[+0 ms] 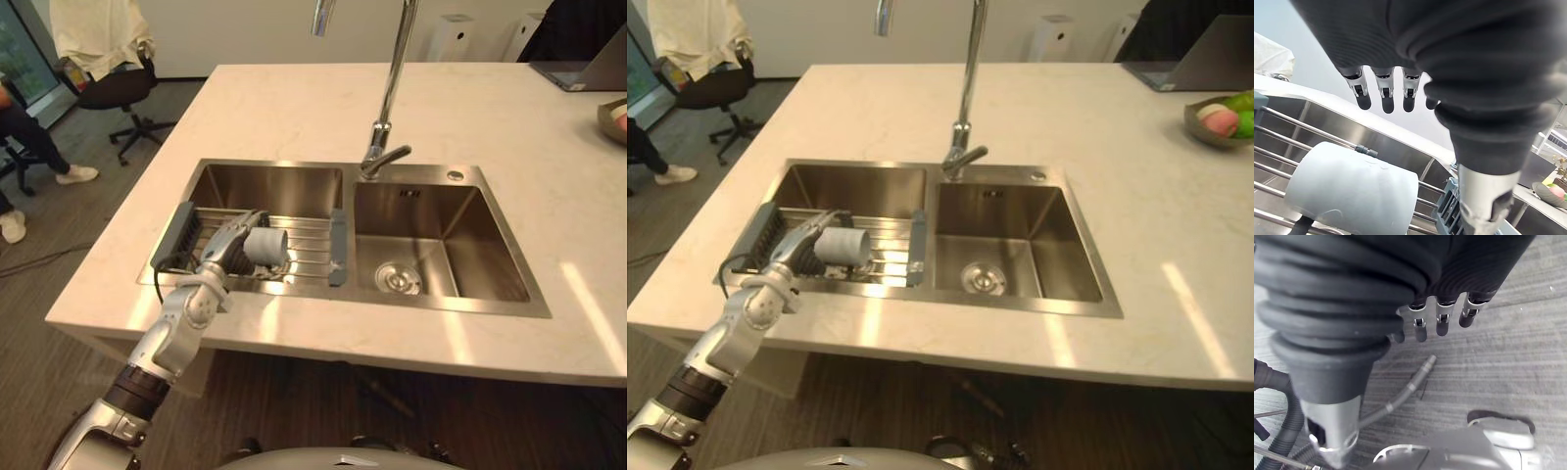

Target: Walk over to the sink, pick up the cup, carry it to the dishwasher, place the cup inside the dishwasher, then close the dishwasher door

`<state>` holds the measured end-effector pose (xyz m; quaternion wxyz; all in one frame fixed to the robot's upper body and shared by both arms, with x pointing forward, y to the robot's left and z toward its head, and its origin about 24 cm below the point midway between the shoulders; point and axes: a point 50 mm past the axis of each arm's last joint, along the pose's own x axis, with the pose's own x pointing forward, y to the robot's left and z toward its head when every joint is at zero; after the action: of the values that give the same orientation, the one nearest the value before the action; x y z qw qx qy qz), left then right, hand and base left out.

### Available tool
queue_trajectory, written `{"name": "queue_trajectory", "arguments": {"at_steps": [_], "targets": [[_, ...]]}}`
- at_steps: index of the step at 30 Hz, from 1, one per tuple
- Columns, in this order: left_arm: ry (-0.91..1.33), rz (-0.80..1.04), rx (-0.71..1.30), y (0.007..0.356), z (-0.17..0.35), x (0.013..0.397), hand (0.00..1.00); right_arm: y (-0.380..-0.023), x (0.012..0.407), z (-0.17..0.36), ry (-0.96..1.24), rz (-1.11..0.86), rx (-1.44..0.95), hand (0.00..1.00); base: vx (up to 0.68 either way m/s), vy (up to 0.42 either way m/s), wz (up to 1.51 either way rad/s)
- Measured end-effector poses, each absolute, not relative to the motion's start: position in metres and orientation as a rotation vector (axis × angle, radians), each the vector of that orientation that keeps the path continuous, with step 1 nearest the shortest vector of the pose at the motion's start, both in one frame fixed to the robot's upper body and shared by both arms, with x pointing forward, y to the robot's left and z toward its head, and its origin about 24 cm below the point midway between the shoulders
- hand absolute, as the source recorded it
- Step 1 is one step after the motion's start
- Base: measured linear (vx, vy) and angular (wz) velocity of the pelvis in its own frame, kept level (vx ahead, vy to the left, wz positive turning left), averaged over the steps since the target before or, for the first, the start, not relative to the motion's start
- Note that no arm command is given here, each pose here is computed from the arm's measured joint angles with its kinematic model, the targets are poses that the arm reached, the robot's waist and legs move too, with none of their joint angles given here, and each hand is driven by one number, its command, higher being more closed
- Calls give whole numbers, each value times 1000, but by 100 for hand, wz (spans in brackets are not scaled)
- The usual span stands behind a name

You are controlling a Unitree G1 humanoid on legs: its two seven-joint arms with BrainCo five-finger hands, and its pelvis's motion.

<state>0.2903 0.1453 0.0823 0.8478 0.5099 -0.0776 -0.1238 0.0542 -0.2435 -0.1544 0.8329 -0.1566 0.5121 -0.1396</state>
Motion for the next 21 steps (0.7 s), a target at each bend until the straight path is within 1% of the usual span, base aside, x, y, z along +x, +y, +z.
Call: {"name": "queue_trajectory", "arguments": {"at_steps": [5,11,18,21], "targets": [[-173,-252,1111,152,88,293,0,-248,64,-148,1022,-326,-420,0,-85,19,-8],[-179,-242,1110,153,89,294,0,-247,65,-147,1011,-338,-427,0,10,29,-8],[-190,-220,1119,152,97,299,0,-243,68,-145,982,-306,-442,0,32,17,-1],[-167,-247,1152,150,93,301,0,-244,67,-145,986,-301,-441,0,-21,7,-5]]}}
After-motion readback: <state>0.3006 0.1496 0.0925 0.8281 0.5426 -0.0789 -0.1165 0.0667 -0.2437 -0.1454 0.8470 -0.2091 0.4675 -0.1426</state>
